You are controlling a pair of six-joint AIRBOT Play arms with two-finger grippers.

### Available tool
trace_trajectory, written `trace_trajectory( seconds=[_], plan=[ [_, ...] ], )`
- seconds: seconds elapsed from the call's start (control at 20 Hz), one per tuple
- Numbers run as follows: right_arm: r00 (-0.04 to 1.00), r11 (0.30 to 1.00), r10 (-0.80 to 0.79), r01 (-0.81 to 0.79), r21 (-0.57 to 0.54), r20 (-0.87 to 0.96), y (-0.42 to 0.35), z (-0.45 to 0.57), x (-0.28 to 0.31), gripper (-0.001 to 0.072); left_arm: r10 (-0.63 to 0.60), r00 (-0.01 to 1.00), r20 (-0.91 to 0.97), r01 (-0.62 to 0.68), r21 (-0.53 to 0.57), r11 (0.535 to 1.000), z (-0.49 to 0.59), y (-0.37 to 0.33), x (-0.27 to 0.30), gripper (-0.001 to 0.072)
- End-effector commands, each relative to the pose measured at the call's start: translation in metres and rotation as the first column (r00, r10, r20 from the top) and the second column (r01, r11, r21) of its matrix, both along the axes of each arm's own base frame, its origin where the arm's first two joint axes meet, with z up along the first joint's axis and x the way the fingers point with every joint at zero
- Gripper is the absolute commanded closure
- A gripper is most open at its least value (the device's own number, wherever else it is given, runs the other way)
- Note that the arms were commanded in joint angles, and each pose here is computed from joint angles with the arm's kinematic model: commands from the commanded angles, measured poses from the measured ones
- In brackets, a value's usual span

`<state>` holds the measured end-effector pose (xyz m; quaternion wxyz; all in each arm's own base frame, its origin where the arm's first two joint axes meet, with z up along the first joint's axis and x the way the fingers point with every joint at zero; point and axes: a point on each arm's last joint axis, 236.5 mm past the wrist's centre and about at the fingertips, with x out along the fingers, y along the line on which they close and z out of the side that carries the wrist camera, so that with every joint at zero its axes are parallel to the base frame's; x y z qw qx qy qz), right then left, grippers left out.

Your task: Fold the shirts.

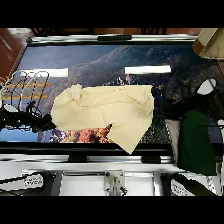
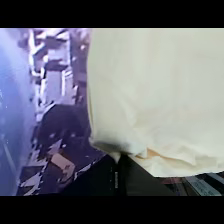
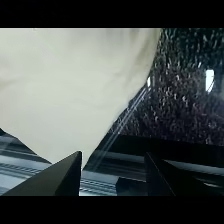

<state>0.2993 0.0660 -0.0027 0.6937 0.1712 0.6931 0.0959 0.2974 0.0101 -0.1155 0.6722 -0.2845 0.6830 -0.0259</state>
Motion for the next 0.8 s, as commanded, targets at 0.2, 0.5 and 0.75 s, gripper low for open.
trace_trajectory(
  seconds=[0.2,0.5,0.75],
  plan=[
    [0.979,0.978,-0.203,0.204,0.044,-0.029,0.01,-0.094,-0.012,0.0205,0.005,0.998,0.061,-0.006,0.017,1.0,0.018,0.001,0.007,0.0675],
    [0.944,0.939,-0.328,0.322,0.122,0.036,0.023,-0.106,0.027,0.0207,-0.002,0.997,0.078,0.002,-0.001,1.0,0.026,-0.003,0.008,0.0675],
    [0.969,0.967,-0.238,0.23,0.114,0.065,0.043,-0.102,0.029,0.064,-0.021,0.987,0.157,0.025,-0.025,0.999,0.045,-0.01,0.021,0.0675]
  ],
)
